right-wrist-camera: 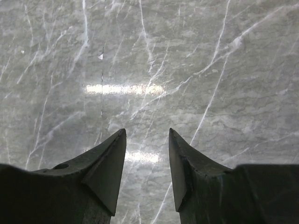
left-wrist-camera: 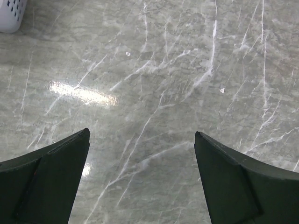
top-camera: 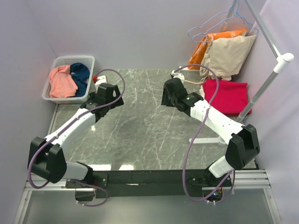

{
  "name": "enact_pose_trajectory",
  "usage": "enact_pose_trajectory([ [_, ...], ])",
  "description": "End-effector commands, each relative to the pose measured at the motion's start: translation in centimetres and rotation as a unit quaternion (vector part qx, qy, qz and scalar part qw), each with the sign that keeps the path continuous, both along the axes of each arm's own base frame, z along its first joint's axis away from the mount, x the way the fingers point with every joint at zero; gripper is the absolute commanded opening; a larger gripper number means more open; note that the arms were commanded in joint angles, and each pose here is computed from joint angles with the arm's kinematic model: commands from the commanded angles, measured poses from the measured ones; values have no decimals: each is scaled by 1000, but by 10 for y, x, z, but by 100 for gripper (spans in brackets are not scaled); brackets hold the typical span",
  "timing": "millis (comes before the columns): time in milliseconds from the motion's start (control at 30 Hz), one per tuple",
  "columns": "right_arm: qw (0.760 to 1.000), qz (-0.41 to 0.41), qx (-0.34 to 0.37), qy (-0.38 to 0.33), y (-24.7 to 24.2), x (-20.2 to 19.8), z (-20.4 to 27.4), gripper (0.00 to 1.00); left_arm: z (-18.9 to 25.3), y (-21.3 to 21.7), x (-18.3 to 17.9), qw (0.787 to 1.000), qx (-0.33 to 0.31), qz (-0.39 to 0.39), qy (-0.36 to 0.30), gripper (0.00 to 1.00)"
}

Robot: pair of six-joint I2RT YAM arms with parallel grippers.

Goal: Fold and stack the t-shirts
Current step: Grab the tshirt from the pile

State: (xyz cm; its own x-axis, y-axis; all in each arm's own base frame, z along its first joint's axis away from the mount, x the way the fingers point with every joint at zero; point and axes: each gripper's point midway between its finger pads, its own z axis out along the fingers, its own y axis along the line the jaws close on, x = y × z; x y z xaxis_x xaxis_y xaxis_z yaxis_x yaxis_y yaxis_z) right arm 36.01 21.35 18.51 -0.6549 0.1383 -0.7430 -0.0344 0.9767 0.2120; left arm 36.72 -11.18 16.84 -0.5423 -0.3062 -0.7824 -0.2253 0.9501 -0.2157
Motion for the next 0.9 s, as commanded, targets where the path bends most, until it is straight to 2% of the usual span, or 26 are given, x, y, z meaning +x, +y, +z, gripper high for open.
enact_pose_trajectory([
  [0,1000,11,5,-17,9,8,11,49,38,0,2,999,-14,3,-50,99],
  [200,1000,12,8,-11,13,9,6,49,45,2,4,998,-5,0,-56,99],
  [333,1000,14,11,-7,15,9,3,48,53,13,13,998,12,32,-60,99],
  [433,1000,13,10,-5,15,10,0,48,57,45,31,994,16,94,-52,99],
  [467,1000,14,10,-6,16,10,0,48,54,74,35,990,17,137,-36,99],
  [500,1000,13,11,-6,16,10,0,48,41,86,42,986,17,164,-14,98],
  [567,1000,13,10,-5,16,11,0,48,58,114,59,978,14,208,-27,93],
  [733,1000,8,5,-3,14,11,-3,48,59,167,93,964,-12,264,-24,86],
  [767,1000,7,4,-3,13,12,-3,48,57,167,97,964,-20,266,-21,86],
  [867,1000,8,-2,-1,13,12,-6,48,42,205,110,954,-31,299,-4,84],
])
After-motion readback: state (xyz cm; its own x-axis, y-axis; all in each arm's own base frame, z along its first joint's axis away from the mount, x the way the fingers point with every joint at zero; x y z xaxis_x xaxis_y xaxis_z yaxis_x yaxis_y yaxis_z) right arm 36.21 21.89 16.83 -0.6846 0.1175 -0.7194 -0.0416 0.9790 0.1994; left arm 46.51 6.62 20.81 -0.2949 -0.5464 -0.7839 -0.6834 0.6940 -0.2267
